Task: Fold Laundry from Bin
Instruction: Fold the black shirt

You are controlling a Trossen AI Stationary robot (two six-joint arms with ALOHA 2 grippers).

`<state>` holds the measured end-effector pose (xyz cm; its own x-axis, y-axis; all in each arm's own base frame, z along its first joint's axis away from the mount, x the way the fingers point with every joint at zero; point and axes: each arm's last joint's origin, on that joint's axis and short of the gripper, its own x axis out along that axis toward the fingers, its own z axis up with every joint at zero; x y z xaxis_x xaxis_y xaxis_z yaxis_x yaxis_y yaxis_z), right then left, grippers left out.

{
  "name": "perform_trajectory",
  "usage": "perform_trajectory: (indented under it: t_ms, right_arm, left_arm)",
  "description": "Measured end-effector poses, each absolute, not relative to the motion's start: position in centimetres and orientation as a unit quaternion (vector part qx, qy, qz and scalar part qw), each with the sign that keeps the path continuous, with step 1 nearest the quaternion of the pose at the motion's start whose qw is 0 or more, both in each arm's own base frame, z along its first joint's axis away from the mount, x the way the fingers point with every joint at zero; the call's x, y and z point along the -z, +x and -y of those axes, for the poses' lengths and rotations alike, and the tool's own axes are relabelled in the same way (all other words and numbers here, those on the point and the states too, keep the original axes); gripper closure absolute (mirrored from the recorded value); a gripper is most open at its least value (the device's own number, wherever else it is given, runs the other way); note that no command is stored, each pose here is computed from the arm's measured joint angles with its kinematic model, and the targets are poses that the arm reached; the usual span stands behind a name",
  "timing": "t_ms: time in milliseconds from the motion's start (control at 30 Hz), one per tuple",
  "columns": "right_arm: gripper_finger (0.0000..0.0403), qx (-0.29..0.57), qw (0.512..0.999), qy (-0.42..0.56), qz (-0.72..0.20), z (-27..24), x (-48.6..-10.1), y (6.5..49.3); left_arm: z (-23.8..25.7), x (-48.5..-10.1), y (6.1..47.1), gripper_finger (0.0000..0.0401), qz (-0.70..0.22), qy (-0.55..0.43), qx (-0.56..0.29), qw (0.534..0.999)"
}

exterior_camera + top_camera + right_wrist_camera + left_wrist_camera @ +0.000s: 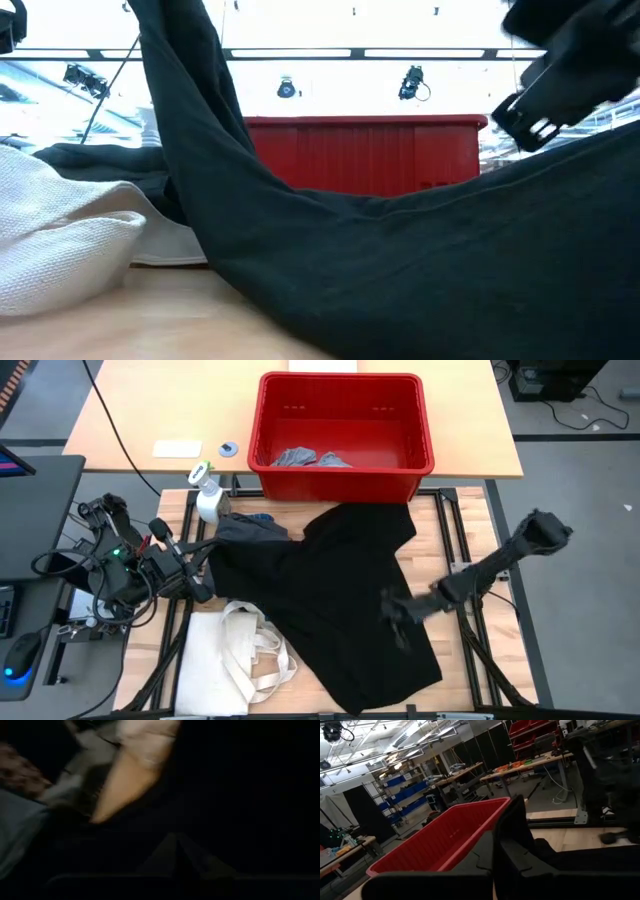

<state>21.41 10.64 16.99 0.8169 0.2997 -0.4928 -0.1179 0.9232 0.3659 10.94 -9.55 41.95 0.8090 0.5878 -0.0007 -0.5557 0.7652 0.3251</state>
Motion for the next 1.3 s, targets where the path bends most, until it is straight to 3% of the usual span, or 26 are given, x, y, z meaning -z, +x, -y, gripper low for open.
perform_trajectory:
  t_ms: [167,300,567,733,1000,1300]
  right_arm:
    - [0.0371,-0.193,0.943,0.120,-0.242,-17.0,-16.7,22.4]
    - [0.0323,-0.218,0.930,0.091,-0.281,-22.3,-17.0,24.7]
    - [0.0178,-0.102,0.869,0.090,-0.476,-28.1,-16.7,29.3]
    - [0.0139,-0.057,0.850,0.140,-0.505,-30.1,-17.3,31.2]
    - [0.0172,0.018,0.823,0.189,-0.535,-30.7,-15.7,32.5]
    - [0.0300,0.095,0.807,0.241,-0.530,-29.9,-15.0,32.4]
  left_arm:
    - [9.5,-41.9,10.9,0.0388,-0.051,0.157,-0.305,0.938]
    - [9.5,-41.9,10.9,0.0388,-0.052,0.159,-0.305,0.938]
    - [9.5,-41.9,10.9,0.0388,-0.052,0.159,-0.305,0.938]
    - [9.6,-41.9,10.9,0.0388,-0.052,0.160,-0.305,0.938]
    - [9.5,-41.9,10.9,0.0388,-0.062,0.188,-0.303,0.932]
    - [9.5,-41.9,10.9,0.0388,-0.064,0.195,-0.302,0.931]
